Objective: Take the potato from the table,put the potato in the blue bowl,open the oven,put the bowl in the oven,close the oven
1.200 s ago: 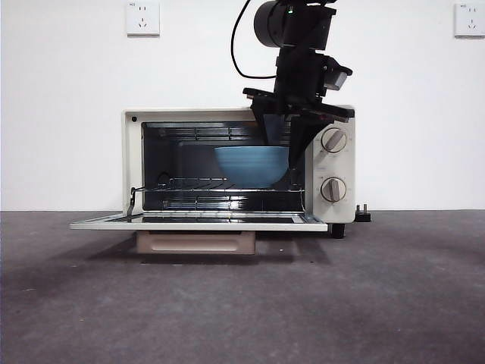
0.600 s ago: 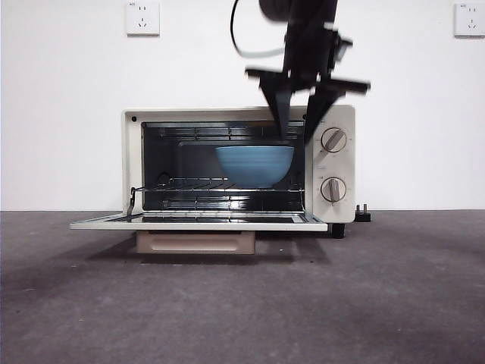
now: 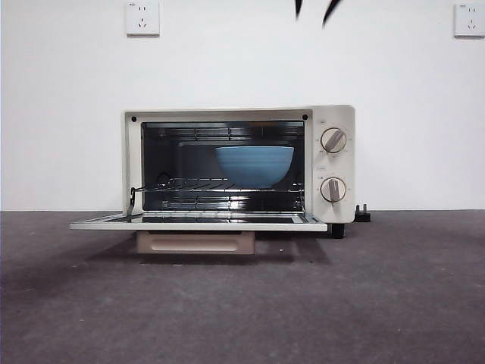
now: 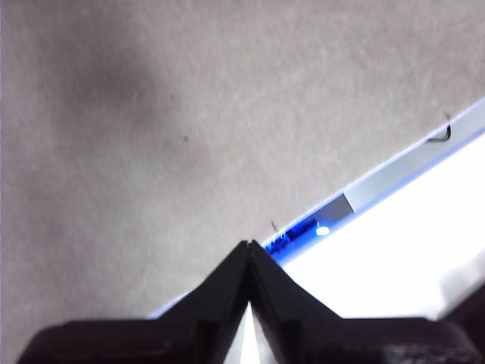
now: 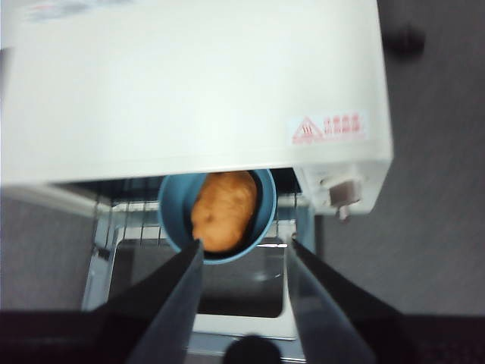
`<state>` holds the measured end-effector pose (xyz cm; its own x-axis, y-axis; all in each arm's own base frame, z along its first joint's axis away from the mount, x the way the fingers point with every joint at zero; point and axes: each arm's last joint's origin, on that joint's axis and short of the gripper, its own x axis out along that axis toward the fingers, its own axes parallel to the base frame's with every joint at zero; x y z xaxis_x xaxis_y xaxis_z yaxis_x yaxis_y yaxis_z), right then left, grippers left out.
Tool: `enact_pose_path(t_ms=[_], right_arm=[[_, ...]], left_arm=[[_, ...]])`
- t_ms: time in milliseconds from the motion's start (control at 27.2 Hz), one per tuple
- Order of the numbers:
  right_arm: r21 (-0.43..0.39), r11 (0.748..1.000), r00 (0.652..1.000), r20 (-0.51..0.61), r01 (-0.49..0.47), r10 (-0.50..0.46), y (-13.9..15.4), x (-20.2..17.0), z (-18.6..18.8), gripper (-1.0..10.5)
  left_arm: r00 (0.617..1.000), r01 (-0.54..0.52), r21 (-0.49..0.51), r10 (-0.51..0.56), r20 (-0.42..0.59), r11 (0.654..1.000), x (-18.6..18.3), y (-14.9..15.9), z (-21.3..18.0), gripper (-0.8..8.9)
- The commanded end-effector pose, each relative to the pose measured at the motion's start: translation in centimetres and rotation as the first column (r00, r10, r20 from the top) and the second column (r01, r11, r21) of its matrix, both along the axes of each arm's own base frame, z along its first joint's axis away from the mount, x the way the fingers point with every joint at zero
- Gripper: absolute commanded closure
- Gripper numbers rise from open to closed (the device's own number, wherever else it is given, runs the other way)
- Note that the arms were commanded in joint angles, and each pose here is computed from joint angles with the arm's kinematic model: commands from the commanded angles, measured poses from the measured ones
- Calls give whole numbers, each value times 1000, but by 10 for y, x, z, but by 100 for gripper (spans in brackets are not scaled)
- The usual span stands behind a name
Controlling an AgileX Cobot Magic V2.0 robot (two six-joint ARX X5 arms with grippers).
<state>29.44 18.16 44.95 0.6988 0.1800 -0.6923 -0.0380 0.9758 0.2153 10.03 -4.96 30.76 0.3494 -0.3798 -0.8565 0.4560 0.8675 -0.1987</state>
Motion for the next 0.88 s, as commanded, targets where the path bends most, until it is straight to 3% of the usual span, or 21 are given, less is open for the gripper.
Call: enact_pose_path(t_ms=[37,147,258,405,552,699,883], right_arm=[[-187,975,983,115,-119,142,-12,-34,27,760],[-328,925,959,140,-191,247,-28,-65,45,760],[-396,888,945,124,-232,302,-42,-85,53,760],[-421,876,927,176,-234,332,-59,-107,67,772],[-443,872,917,219,-210,333,-78,-122,77,867],[-447,880,931,228,-159,284,-97,-130,78,892],[-446,881,957,151,-157,247,-115,-131,57,892]], left_arm=[[998,-11,-32,13,54,999,6,-2,3,819],[993,-11,-61,18,115,998,13,-5,7,819],[989,-10,-74,20,144,997,21,-8,7,819],[990,-25,-93,37,140,995,36,-12,5,821],[995,-27,-162,41,86,986,57,-11,-2,822],[997,-74,-237,78,4,969,82,0,-15,822],[990,-139,-309,125,-64,941,115,16,-34,822]])
